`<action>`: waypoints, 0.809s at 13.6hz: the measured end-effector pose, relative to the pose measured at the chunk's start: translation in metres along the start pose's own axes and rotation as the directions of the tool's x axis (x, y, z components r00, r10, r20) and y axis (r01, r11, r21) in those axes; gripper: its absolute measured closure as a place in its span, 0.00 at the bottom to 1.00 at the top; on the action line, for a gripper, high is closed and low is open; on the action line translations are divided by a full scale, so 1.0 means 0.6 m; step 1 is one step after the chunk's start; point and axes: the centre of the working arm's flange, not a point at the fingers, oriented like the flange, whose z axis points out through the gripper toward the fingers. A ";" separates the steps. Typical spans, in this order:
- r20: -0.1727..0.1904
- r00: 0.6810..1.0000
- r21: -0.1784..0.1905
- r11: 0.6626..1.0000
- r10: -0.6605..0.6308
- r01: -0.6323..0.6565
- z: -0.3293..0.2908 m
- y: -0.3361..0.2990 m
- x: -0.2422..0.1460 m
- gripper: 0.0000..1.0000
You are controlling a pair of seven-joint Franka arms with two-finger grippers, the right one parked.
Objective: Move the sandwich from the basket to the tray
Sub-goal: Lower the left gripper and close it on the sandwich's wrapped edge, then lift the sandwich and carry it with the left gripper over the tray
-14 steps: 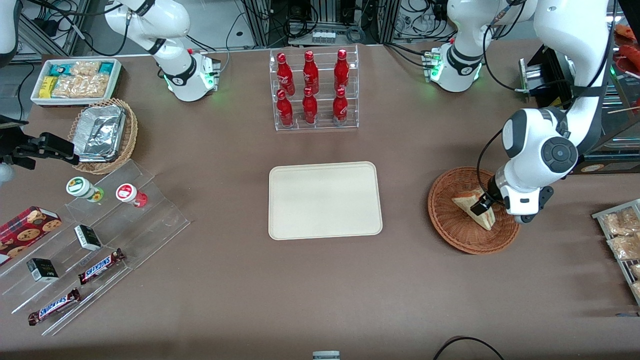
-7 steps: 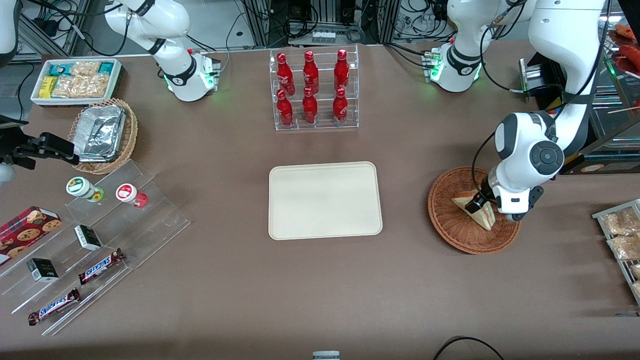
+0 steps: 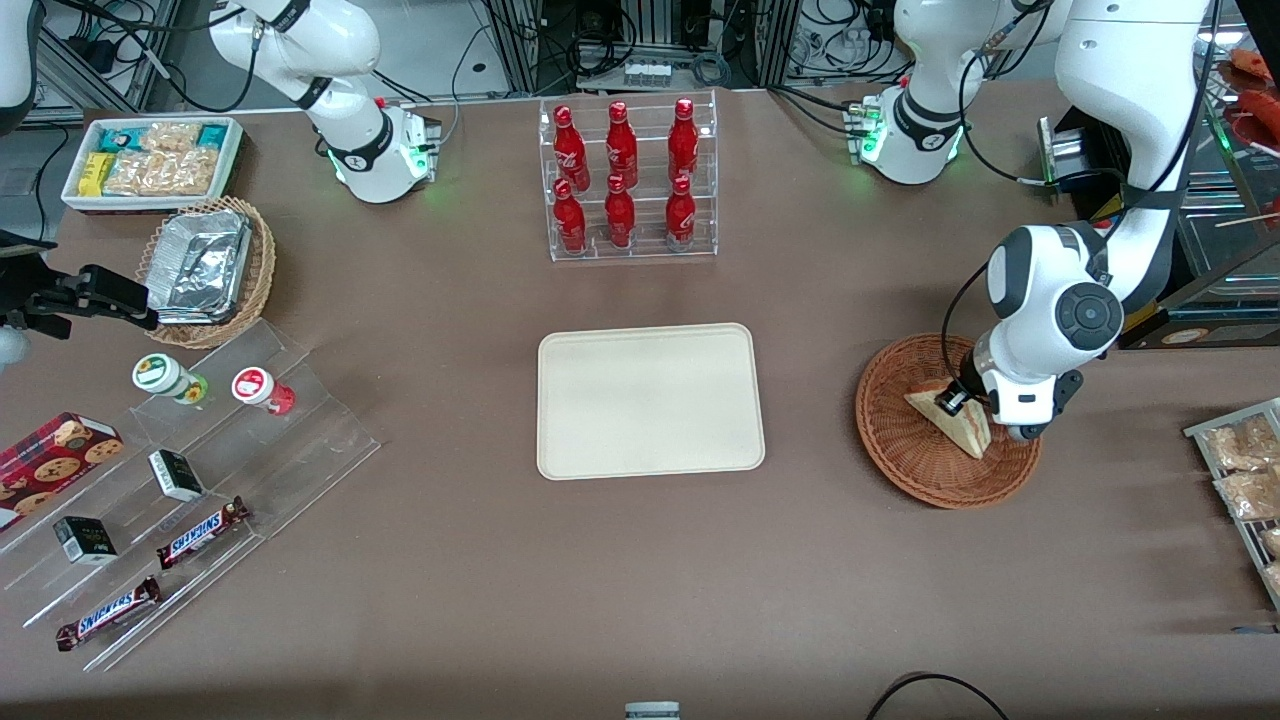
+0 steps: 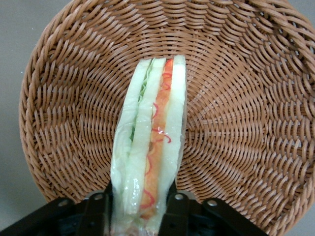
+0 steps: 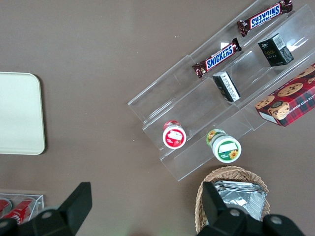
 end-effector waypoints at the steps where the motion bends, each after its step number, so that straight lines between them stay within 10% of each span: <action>1: 0.003 1.000 0.004 1.000 0.000 0.000 -0.002 -0.001 0.000 0.68; 6: 0.032 0.999 0.039 0.999 0.010 -0.011 -0.091 0.024 0.007 0.83; 11: 0.009 0.991 -0.010 0.991 0.136 -0.136 -0.178 0.123 -0.067 0.85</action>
